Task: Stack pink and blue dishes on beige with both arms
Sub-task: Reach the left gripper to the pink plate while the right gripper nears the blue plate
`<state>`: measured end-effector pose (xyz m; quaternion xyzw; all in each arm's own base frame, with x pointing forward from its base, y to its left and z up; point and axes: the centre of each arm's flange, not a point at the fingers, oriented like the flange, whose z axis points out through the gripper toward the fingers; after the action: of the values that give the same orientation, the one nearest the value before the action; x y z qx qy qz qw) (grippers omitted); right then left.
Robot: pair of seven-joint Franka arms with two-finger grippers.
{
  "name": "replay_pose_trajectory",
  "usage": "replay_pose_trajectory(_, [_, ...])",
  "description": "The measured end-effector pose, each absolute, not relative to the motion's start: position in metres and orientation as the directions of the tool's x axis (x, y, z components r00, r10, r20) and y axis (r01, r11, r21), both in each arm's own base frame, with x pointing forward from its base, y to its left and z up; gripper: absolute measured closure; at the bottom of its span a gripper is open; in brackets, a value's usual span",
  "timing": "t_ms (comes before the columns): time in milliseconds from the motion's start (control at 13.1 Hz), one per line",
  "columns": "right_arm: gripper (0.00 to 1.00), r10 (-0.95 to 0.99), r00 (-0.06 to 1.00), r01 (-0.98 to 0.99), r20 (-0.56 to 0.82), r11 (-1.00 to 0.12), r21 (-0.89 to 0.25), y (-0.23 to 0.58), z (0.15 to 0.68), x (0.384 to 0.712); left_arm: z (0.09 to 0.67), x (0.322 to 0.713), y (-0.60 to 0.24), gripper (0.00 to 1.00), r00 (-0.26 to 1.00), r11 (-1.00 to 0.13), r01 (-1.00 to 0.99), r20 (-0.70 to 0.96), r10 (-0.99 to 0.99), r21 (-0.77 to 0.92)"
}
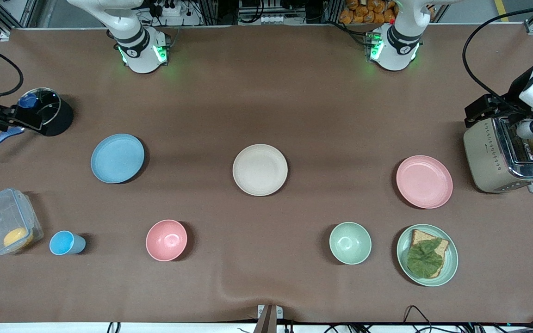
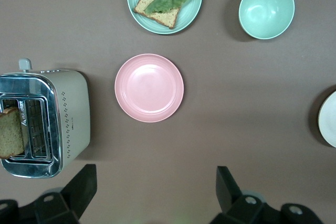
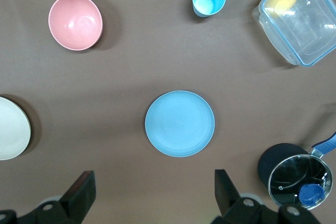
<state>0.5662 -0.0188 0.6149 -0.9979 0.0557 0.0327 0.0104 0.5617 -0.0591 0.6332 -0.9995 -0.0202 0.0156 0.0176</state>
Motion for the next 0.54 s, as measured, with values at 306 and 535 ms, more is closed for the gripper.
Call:
replay_pose_trajectory(306, [0.00, -0.110, 0.992, -0.111, -0.066, -0.994, -0.017, -0.0185, 0.6149, 0.5662, 0.6331, 0.5618, -0.0566, 0.00, 0.999, -0.998, 0.043, -0.031, 0.045, -0.042])
replay_pose_trajectory(535, [0.00, -0.110, 0.992, -0.111, -0.066, -0.994, -0.017, -0.0184, 0.6149, 0.5662, 0.6271, 0.5630, -0.0501, 0.00, 0.998, -0.997, 0.051, -0.042, 0.053, -0.060])
